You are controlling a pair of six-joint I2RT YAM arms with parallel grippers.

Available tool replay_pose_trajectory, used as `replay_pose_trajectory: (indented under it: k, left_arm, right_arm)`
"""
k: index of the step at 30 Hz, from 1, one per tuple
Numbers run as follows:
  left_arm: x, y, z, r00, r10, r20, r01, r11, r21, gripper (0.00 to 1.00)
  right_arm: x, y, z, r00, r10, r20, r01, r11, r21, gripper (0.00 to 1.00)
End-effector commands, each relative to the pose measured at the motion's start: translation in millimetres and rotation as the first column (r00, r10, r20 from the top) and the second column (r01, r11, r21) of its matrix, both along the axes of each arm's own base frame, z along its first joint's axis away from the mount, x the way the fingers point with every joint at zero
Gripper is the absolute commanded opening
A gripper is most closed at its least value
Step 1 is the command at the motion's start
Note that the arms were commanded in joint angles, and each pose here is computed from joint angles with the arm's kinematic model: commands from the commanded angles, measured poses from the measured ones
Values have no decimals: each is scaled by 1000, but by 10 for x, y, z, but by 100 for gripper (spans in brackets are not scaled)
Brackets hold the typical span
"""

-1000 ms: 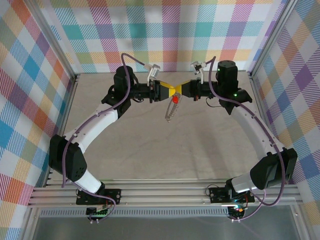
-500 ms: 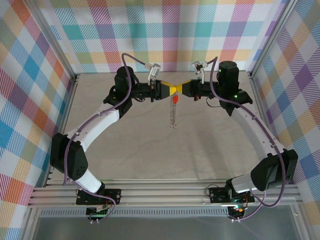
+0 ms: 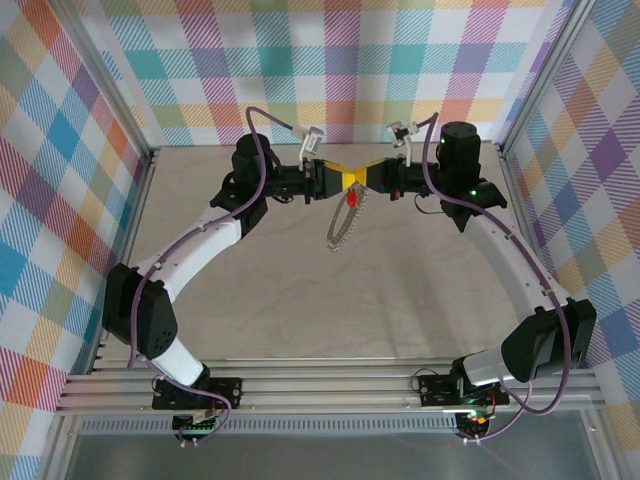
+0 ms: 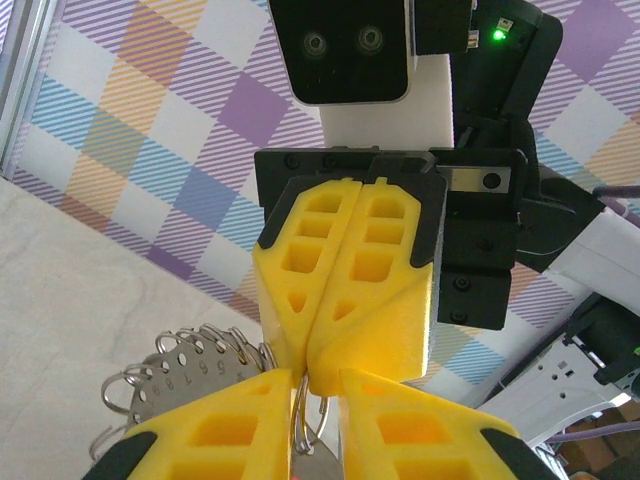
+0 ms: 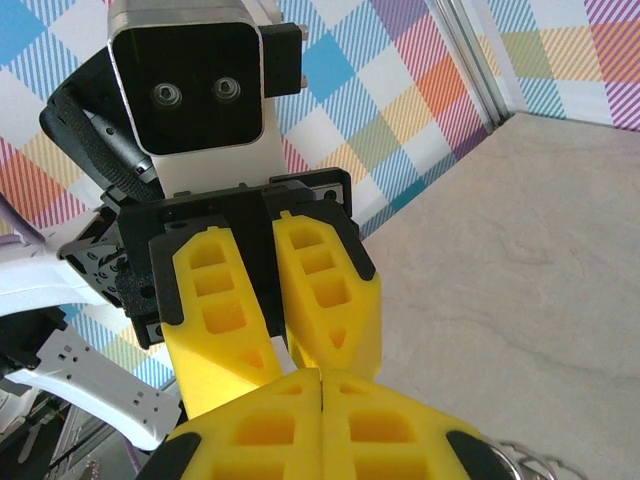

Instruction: Put the keys on the keyring

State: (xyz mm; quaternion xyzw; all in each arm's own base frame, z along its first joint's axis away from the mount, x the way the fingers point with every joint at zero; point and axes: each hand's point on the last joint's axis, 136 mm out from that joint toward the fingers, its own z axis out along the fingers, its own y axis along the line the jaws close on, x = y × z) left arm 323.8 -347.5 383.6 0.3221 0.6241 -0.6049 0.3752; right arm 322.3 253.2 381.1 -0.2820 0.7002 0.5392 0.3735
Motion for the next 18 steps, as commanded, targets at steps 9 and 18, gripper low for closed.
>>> replay_pose_trajectory:
  k: [9, 18]
  left_arm:
    - [-352, -207, 115, 992, -124, 34, 125, 991, -38, 7]
    - [-423, -243, 143, 991, -131, 34, 133, 990, -49, 11]
  right_arm:
    - [33, -18, 56, 999, -34, 30, 33, 999, 30, 0]
    - [107, -10, 10, 998, -58, -5, 59, 996, 68, 0]
